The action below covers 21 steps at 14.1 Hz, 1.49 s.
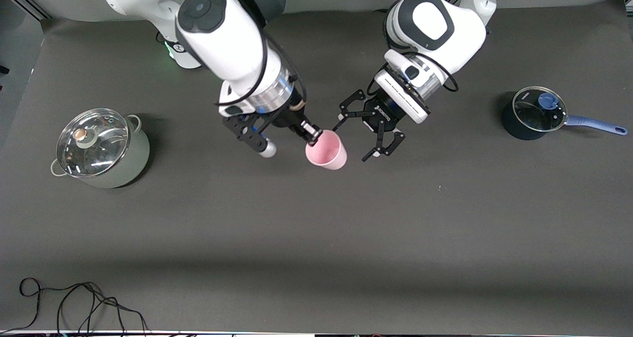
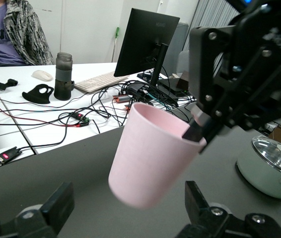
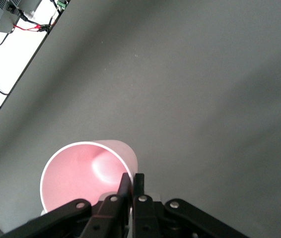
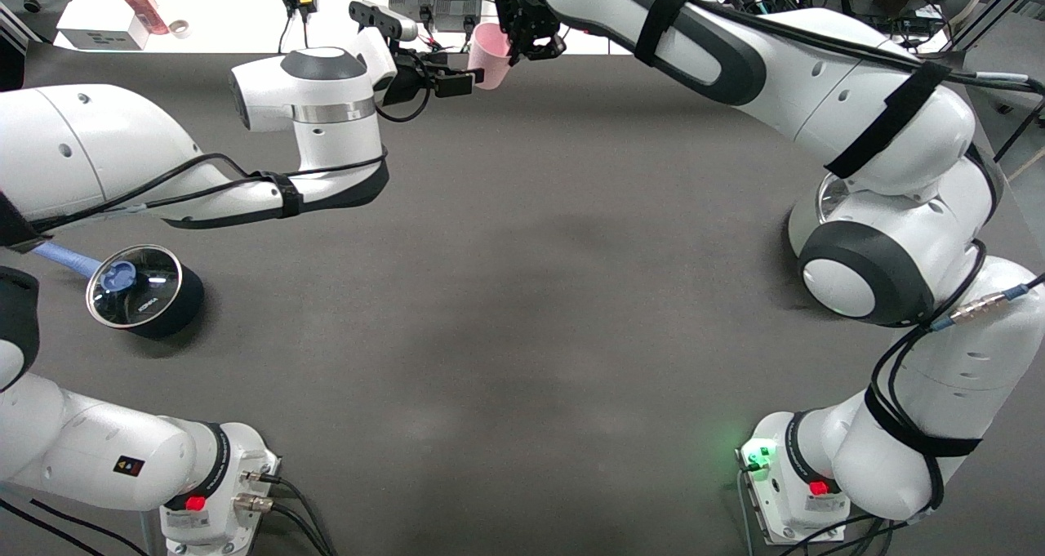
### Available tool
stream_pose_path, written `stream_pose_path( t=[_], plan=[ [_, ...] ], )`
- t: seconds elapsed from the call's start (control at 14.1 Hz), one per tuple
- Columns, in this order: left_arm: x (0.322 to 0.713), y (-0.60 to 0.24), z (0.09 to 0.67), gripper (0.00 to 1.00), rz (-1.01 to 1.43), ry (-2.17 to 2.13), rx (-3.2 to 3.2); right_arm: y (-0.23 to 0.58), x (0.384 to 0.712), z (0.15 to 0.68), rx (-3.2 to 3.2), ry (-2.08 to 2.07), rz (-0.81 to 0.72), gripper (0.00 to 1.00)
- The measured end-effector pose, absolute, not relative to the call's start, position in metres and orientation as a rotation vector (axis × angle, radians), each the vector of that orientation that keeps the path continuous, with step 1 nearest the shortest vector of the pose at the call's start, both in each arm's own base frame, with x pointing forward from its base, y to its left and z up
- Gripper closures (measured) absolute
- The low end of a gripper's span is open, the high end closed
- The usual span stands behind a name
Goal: Transfer pink cup from left to right arm
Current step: 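Carry the cup with the right gripper while the left gripper withdraws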
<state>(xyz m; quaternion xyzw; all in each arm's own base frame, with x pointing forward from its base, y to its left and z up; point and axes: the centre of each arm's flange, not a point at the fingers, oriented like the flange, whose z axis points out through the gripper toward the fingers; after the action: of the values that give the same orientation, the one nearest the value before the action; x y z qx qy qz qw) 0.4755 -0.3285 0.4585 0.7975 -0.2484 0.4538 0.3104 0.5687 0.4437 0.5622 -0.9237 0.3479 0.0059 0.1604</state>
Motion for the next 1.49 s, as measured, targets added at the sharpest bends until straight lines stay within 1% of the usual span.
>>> stream_pose_path(
  t=[0.21,0.5,0.64,0.85,0.99,1.14,1.35,1.49],
  plan=[
    [0.463,-0.32,0.455,0.0,1.204,-0.717,2.121,0.419,0.587,0.553,-2.685,0.917,0.0,0.96],
    [0.445,-0.3,0.445,0.0,1.192,-0.757,2.135,0.372,0.615,0.521,-2.791,0.759,0.002,0.96],
    [0.452,-0.271,0.434,0.0,1.178,-0.742,2.137,0.335,0.627,0.505,-2.89,0.657,0.045,0.96],
    [0.486,-0.207,0.41,0.0,1.124,-0.742,2.1,0.27,0.644,0.494,-3.0,0.514,0.126,0.96],
    [0.511,-0.16,0.393,0.0,0.985,-0.759,2.072,0.231,0.653,0.486,-3.036,0.439,0.154,0.96],
    [0.533,-0.109,0.391,0.0,0.792,-0.762,2.065,0.194,0.657,0.472,-3.085,0.355,0.181,0.96],
    [0.558,-0.04,0.415,0.0,0.532,-0.767,2.075,0.149,0.654,0.453,-3.134,0.266,0.228,0.96],
    [0.563,0.004,0.434,0.0,0.322,-0.78,2.124,0.123,0.652,0.435,-3.162,0.216,0.218,0.96]
  ],
)
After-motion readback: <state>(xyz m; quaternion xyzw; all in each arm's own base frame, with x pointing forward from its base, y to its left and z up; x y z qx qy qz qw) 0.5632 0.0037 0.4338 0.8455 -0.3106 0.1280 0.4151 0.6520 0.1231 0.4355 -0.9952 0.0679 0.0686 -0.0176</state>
